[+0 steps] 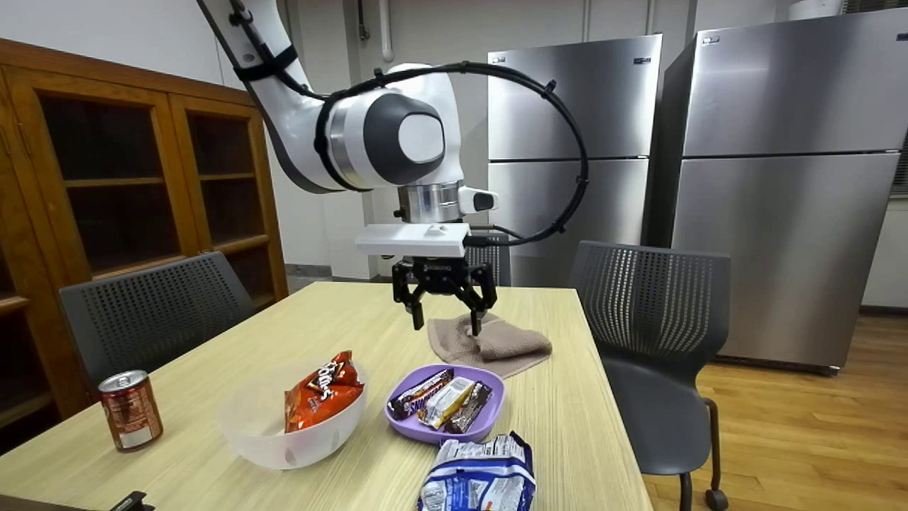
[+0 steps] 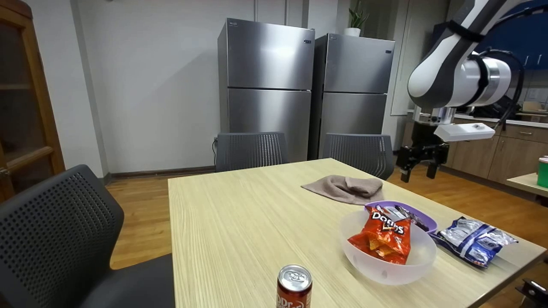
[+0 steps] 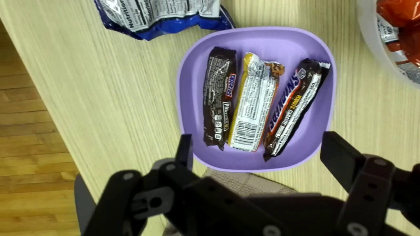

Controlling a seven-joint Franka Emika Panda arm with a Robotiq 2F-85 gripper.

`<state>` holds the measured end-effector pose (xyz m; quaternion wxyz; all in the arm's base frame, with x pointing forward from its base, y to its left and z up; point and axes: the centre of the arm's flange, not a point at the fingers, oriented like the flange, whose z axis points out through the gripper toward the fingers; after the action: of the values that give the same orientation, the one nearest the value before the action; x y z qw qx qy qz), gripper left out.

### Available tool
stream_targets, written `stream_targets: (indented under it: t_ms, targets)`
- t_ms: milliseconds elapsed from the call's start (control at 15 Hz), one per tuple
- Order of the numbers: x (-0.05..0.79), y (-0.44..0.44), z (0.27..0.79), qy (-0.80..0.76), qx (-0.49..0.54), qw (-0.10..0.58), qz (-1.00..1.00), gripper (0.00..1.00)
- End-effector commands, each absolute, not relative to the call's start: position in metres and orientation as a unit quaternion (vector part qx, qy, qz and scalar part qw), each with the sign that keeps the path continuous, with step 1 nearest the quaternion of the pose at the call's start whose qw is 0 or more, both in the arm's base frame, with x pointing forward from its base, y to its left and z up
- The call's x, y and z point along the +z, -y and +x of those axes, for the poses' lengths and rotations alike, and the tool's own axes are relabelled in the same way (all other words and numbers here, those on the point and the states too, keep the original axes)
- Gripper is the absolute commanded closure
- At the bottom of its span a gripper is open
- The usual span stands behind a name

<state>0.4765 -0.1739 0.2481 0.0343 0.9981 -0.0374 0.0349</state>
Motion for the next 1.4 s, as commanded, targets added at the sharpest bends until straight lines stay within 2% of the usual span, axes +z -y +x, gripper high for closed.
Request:
stream_targets:
  t_ms: [0, 1333]
  targets:
    - [0.255, 0.199, 0.468, 0.07, 0.026, 0.037, 0.997, 0.0]
    - [0.157, 0.27, 0.437, 0.259, -0.071, 0.063, 0.961, 0.0]
